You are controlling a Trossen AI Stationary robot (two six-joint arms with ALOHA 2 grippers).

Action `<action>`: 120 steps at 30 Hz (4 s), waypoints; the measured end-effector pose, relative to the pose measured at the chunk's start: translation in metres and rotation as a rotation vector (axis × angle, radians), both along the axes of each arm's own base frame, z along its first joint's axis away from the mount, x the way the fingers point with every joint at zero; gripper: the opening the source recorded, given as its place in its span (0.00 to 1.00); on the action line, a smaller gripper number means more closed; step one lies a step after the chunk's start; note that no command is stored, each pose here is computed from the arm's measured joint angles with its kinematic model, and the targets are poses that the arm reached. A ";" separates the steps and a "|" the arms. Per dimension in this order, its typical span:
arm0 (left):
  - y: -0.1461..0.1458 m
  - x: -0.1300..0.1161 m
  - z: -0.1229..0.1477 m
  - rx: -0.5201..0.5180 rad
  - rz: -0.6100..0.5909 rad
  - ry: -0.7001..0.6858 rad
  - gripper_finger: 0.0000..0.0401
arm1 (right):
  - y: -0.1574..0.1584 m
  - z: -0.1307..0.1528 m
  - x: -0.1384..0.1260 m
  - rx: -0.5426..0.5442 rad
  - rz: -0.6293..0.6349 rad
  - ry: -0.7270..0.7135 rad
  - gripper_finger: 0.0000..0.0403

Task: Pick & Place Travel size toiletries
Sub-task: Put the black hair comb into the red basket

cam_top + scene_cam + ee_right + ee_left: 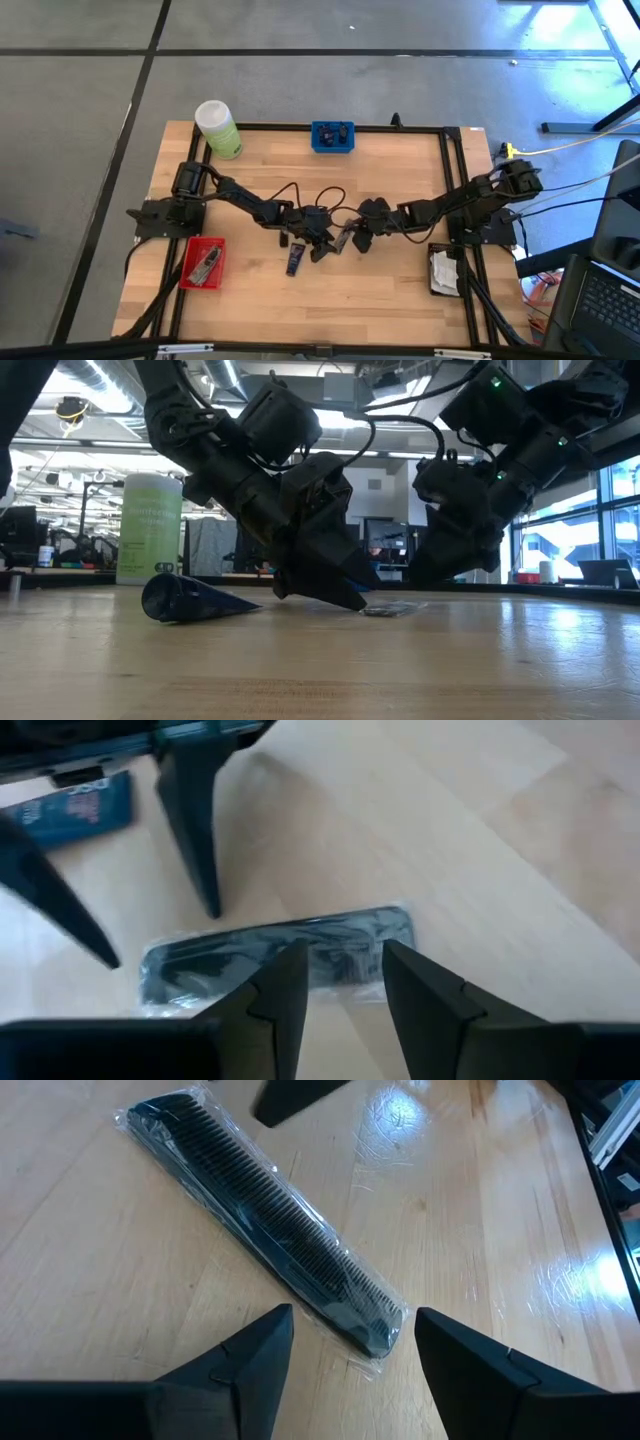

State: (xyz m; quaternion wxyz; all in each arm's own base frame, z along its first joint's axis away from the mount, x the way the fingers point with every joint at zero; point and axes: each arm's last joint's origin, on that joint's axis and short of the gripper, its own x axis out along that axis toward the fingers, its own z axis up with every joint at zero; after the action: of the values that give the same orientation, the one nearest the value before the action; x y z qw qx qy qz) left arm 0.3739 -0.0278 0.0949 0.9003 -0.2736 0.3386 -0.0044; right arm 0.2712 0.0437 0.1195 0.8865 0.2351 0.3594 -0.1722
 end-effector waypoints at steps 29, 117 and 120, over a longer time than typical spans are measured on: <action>0.000 0.000 0.000 -0.017 -0.011 0.002 0.53 | 0.000 -0.022 0.003 0.012 -0.052 0.055 0.34; -0.013 -0.005 -0.003 -0.168 -0.032 0.152 0.36 | 0.014 -0.006 0.008 0.038 0.077 -0.072 0.34; -0.013 -0.005 -0.003 -0.167 -0.032 0.152 0.36 | 0.016 -0.005 0.008 -0.036 0.071 -0.082 0.34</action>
State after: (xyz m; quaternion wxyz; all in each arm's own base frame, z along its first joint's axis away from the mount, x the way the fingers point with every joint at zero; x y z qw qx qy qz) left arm 0.3691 -0.0405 0.0918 0.8459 -0.3419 0.4084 -0.0261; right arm 0.2789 0.0597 0.1144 0.9102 0.2129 0.3276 -0.1373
